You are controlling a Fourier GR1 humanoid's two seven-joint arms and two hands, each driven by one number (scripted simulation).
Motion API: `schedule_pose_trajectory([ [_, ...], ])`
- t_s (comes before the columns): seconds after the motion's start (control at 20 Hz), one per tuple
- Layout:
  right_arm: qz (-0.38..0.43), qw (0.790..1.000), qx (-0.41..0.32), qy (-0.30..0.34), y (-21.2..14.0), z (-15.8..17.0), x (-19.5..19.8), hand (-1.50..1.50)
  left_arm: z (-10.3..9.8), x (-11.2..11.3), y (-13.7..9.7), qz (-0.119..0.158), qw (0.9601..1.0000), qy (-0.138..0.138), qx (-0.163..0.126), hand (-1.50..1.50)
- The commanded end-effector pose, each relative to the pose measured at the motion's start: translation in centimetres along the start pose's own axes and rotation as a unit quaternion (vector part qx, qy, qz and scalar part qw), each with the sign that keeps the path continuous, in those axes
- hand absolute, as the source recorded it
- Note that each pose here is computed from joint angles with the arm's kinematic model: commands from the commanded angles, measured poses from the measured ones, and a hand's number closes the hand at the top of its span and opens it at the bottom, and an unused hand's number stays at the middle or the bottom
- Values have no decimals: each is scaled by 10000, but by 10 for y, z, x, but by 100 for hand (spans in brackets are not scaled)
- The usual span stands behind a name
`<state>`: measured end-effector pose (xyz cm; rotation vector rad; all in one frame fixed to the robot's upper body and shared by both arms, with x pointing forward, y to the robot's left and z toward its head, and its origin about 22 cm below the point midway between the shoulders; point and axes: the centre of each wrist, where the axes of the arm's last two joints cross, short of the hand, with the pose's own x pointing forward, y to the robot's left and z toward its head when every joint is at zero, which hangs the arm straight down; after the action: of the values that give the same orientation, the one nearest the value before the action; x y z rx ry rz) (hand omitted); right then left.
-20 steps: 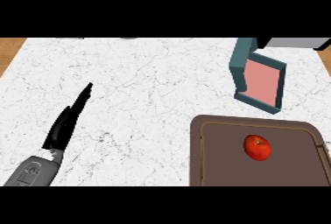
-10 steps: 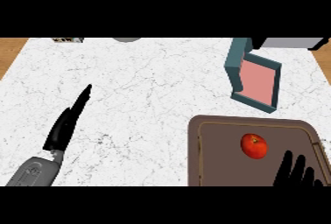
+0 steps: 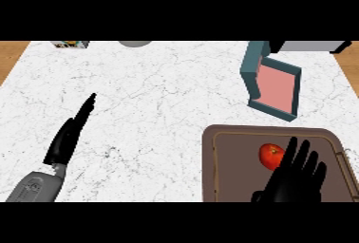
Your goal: Pick the tomato from the tray and place it in the cardboard box
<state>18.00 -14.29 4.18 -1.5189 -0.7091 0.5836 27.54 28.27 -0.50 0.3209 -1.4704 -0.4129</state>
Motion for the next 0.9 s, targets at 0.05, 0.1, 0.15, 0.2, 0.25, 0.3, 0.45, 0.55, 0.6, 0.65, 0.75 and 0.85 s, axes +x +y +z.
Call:
schedule_pose_trajectory([
  [0.05,77,9982,171,565,11,-16,8,-150,6,8,-15,27,10000,3,-1,0],
  [0.1,84,9985,83,542,10,-20,11,-150,-17,-1,7,-42,10000,62,-4,0],
  [0.15,59,9985,137,521,4,-15,18,-150,-2,-1,-2,-8,10000,-6,-32,0],
  [0.2,14,9986,234,476,2,-12,17,-150,11,-3,-14,3,10000,15,-27,0],
  [0.25,32,9987,143,479,19,-11,26,-150,7,-13,-8,-8,10000,15,63,0],
  [0.3,-43,9990,250,371,21,-18,36,-150,2,-3,-5,-19,10000,-80,-31,0],
  [0.45,-174,9984,393,354,23,-14,9,-150,1,-2,-5,25,10000,-40,-14,0],
  [0.55,-42,9982,409,437,24,-43,20,-150,4,-7,-2,-47,10000,-30,-15,0],
  [0.6,-89,9983,397,418,28,-37,22,-150,7,2,2,-37,9999,43,-88,0],
  [0.65,-18,9983,383,450,21,-32,23,-150,3,-4,-11,29,10000,34,-3,0],
  [0.75,-98,9984,396,403,36,-50,10,-150,-1,-3,-7,5,10000,-33,6,0],
  [0.85,-93,9982,414,425,44,-30,19,-150,8,-6,11,-62,10000,19,16,0],
])
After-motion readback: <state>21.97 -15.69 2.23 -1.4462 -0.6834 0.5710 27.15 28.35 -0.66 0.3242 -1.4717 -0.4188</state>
